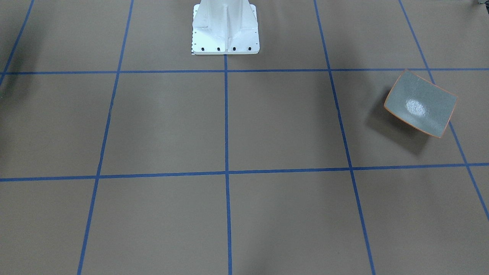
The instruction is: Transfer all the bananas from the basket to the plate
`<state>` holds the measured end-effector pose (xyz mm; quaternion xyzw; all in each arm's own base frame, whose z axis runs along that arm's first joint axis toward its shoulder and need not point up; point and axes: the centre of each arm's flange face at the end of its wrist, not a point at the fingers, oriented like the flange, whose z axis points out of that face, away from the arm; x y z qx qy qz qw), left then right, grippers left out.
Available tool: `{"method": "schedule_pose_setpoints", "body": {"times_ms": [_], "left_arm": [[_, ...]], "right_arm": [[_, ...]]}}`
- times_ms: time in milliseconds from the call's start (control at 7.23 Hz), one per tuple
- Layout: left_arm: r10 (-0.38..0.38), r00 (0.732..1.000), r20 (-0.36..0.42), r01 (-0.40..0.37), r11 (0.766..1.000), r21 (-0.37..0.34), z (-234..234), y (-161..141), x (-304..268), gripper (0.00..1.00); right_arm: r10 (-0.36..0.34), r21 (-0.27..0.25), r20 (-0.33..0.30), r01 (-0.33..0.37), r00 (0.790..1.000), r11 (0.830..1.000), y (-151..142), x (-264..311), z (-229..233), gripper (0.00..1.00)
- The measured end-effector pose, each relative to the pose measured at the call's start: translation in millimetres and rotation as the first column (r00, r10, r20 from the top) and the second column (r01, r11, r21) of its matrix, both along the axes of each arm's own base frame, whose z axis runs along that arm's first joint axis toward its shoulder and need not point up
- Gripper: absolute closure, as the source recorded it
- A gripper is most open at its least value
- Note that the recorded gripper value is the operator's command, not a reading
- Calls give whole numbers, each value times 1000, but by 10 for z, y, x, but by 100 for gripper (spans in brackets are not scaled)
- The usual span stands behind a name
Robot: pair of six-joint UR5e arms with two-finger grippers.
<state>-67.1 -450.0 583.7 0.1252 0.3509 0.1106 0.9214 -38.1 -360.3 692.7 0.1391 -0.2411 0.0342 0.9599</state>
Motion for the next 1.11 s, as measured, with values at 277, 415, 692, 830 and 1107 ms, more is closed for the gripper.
{"method": "schedule_pose_setpoints", "body": {"times_ms": [277,415,692,830,1107], "left_arm": [[0,1000,0,0,1000,-1,4,0,0,0],[-1,1000,0,1,1000,3,-17,-7,-2,0],[2,1000,-10,-2,998,66,-245,-119,5,0],[9,1000,-27,-5,991,137,-441,-219,20,0],[36,997,-72,-15,962,272,-891,-453,56,0]], "right_arm": [[39,64,13,-40,999,997,19,228,-364,100],[65,102,23,-67,998,992,2,371,-558,100],[89,199,57,-99,994,975,-302,434,-984,100],[84,256,83,-103,993,961,-536,383,-1236,100],[34,351,155,-88,987,932,-950,214,-1761,100]]}}
